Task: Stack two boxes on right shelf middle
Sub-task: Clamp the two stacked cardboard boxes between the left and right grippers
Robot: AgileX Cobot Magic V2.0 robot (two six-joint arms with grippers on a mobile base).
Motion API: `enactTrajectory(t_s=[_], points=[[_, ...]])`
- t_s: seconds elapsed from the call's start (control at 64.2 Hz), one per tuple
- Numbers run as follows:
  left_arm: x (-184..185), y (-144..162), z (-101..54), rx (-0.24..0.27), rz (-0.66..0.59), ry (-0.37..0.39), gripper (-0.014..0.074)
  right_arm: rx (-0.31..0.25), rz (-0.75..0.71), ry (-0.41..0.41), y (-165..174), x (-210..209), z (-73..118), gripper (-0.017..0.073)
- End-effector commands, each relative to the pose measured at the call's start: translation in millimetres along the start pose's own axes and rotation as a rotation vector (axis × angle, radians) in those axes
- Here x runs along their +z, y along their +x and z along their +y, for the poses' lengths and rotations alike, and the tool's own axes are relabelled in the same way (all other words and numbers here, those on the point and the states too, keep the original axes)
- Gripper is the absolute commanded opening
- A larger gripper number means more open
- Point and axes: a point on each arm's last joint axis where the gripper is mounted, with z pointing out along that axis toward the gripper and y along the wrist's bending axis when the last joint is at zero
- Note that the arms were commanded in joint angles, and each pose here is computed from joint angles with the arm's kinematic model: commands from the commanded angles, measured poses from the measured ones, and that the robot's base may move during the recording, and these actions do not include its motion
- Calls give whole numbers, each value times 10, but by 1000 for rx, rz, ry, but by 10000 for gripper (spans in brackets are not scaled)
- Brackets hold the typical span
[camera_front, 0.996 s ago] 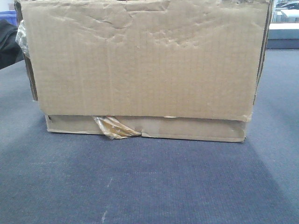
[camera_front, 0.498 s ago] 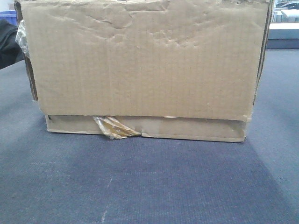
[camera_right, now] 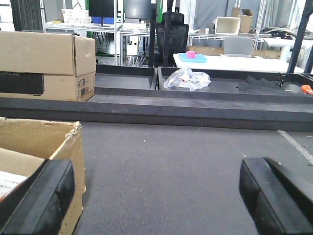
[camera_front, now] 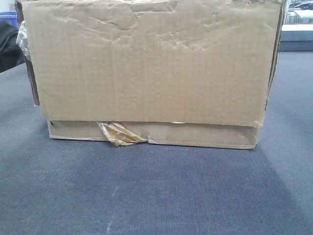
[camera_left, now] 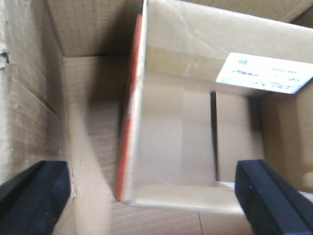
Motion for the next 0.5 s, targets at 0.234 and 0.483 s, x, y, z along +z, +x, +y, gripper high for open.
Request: enactTrajectory(t_s=[0.234,0.483], points=[[-837,-80,-21,104,-174,3,608,22,-3,-16,-225,-17,17,570],[-1263,-143,212,170,-289,-112,608,14,108,-119,-771,138,167,570]])
